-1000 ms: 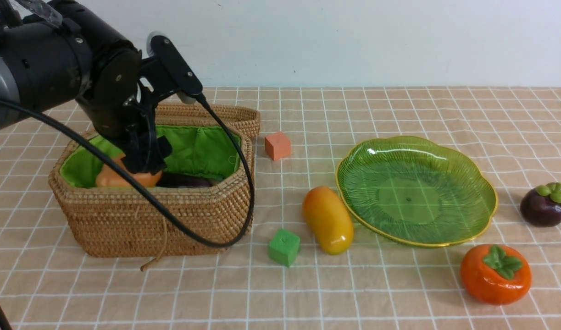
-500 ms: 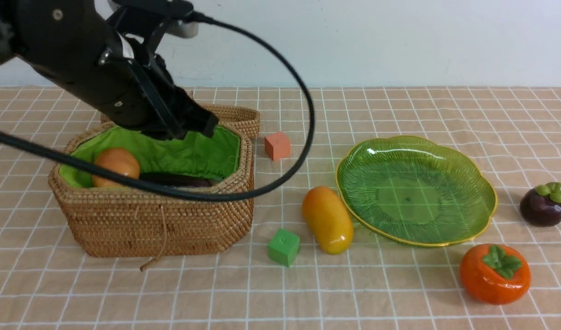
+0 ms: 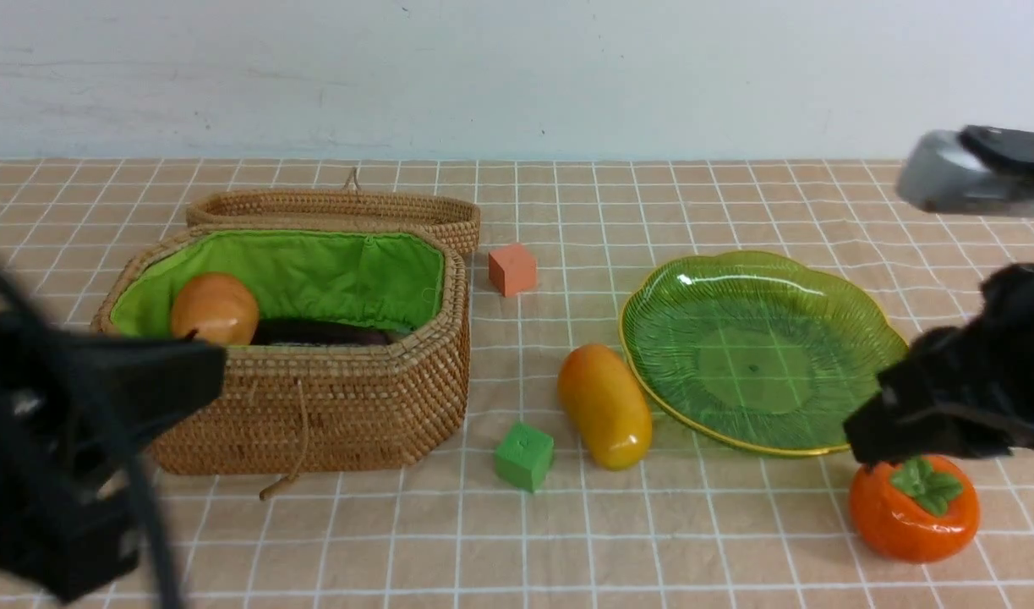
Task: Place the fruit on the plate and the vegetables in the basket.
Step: Use the right arm to grab a mango and put it into the right plate
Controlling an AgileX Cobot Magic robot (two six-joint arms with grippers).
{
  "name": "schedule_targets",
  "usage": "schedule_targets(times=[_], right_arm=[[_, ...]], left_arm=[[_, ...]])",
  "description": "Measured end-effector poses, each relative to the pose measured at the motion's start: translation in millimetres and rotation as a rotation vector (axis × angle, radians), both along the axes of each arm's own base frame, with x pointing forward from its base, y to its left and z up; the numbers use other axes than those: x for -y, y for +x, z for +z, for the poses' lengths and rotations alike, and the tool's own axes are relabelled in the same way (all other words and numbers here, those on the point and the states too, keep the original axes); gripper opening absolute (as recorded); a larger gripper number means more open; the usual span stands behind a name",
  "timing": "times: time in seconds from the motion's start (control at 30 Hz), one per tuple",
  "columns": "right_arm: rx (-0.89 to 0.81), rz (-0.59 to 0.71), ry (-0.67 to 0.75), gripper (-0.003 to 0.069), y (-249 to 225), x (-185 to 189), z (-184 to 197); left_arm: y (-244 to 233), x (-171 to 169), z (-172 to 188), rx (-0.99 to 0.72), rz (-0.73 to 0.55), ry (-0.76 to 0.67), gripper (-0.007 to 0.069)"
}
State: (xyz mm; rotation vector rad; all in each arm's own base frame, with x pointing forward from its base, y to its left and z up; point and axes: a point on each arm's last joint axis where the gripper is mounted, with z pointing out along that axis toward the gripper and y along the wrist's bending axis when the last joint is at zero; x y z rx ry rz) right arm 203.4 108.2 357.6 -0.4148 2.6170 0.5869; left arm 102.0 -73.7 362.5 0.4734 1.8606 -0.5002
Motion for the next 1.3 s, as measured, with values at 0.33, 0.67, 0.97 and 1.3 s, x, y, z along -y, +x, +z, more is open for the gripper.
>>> schedule_targets(times=[0.33, 0.67, 0.97, 1.3], right_arm=[[-0.118, 0.097, -0.167, 0.0180, 71, -93, -49], [-0.090, 0.067, -0.336, 0.0474, 142, -138, -104], [-0.025, 0.032, -0.397, 0.0563, 162, -142, -135], [0.000, 0.031, -0.401, 0.0566, 169, -145, -148]], left_arm=[[-49, -36, -30, 0.151, -0.004, -0.123, -0.0013], [-49, -37, -32, 0.166, 0.000, -0.109, -0.0013], [-49, -37, -32, 0.161, 0.000, -0.103, -0.0013], [-49, -37, -33, 0.155, 0.000, -0.095, -0.0013]])
